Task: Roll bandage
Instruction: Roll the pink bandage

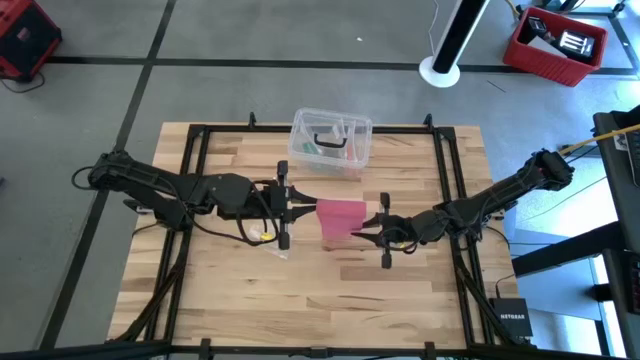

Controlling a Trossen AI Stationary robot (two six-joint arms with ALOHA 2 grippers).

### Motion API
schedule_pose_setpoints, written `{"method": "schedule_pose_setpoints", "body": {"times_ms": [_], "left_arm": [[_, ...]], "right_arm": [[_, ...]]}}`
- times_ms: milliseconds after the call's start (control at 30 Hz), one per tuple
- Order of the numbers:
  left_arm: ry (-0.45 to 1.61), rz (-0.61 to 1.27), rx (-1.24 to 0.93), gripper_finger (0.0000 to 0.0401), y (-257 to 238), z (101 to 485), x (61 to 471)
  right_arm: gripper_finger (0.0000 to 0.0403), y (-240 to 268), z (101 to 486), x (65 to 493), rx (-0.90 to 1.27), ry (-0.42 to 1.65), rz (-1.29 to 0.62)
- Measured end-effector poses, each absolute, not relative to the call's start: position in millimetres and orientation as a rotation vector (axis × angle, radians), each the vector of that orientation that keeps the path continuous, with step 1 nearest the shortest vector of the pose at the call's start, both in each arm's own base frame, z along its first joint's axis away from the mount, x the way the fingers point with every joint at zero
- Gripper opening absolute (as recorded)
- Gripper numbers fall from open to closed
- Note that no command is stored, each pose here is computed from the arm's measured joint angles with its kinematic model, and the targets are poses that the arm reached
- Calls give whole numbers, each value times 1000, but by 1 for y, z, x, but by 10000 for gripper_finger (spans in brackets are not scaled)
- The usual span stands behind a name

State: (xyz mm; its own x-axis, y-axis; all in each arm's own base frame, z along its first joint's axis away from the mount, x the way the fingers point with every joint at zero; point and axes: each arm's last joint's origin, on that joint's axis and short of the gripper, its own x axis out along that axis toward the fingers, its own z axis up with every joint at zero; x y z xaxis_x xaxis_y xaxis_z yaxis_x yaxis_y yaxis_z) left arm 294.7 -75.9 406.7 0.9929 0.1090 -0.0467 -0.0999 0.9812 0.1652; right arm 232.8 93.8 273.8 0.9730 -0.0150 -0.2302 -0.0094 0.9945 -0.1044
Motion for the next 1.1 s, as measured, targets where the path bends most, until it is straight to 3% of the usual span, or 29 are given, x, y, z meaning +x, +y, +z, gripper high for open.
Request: {"method": "schedule_pose_setpoints", "body": {"times_ms": [233, 400, 700, 1000, 1100], "left_arm": [[53, 105, 180, 13, -76, 408, 294], [51, 105, 215, 13, -76, 408, 294], [45, 104, 228, 13, -76, 409, 294], [26, 114, 225, 13, -73, 411, 294], [25, 115, 222, 13, -73, 411, 295]], "right_arm": [[195, 93, 307, 229, -143, 440, 0], [238, 93, 304, 223, -104, 531, -29], [243, 99, 233, 227, -127, 271, -128], [243, 86, 199, 251, -69, 146, -155], [226, 83, 197, 259, -74, 127, -112]]}}
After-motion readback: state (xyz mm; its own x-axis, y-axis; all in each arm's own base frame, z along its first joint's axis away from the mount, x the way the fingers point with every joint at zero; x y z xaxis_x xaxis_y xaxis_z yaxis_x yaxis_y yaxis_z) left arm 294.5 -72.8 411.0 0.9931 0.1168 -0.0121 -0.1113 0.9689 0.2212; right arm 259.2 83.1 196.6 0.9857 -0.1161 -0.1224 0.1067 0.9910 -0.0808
